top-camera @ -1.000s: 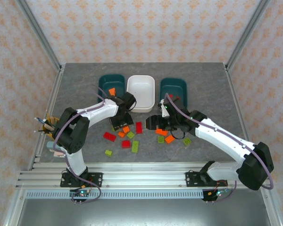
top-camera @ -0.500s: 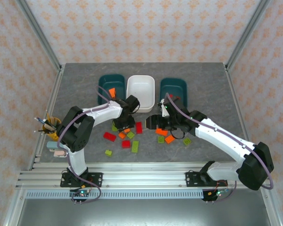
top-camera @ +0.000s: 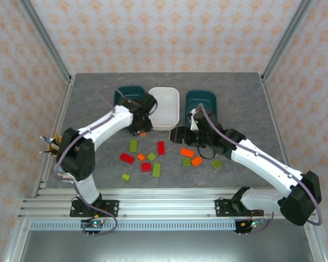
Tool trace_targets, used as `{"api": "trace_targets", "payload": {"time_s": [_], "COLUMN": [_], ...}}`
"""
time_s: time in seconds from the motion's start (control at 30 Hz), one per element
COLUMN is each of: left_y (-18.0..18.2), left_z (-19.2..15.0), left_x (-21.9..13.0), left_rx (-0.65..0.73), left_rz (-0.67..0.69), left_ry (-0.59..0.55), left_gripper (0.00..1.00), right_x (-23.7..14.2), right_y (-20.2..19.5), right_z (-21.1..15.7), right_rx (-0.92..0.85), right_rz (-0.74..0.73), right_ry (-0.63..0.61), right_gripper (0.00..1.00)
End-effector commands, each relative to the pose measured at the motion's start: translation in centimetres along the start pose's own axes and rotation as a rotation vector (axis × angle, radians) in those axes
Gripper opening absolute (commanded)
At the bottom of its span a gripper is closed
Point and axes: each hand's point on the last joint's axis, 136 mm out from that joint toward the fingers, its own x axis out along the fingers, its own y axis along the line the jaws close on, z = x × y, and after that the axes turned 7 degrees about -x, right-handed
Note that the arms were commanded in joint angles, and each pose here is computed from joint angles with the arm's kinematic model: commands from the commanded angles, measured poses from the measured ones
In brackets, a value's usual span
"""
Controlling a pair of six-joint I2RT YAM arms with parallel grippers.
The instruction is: Sort the legos into containers by color
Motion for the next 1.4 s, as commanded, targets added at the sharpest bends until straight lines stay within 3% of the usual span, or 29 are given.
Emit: {"api": "trace_targets", "payload": {"time_s": [0.0, 0.13, 0.37, 0.67, 0.87, 1.1, 1.23, 1.37], "left_y": [3.2, 4.0, 4.6, 4.7, 5.2, 3.8, 1.4, -2.3], "left_z": [3.8, 7.9, 11.4, 12.3, 11.9, 13.1, 13.1, 10.4], "left_x": [-1.0, 0.0, 4.7, 8.6, 9.3, 5.9, 1.5, -3.4], "left_rx": [0.025, 0.032, 0.065, 0.101, 0.109, 0.095, 0.080, 0.131], "left_rz": [0.117, 0.184, 0.296, 0.330, 0.354, 0.271, 0.132, -0.094], "left_ry": [-0.049, -0.074, -0.047, -0.003, 0.014, -0.048, -0.115, -0.158], "left_gripper": [0.30, 0.30, 0.30, 0.35, 0.50, 0.64, 0.72, 0.78], "right_x": [0.2, 1.4, 2.9, 3.1, 2.5, 0.4, -2.5, -6.6], "right_y": [2.9, 4.1, 4.0, 2.3, 0.1, -3.0, -7.8, -14.4], "right_z": [5.0, 6.8, 7.5, 6.3, 6.0, 5.9, 4.7, 0.1], "right_rx": [0.045, 0.034, 0.028, 0.056, 0.089, 0.124, 0.218, 0.444], "right_rz": [0.073, 0.083, 0.042, -0.008, -0.086, -0.231, -0.450, -0.737], "right_ry": [-0.146, -0.146, -0.105, -0.079, -0.082, -0.098, -0.113, -0.053], "right_gripper": [0.74, 0.76, 0.77, 0.77, 0.78, 0.78, 0.77, 0.77]}}
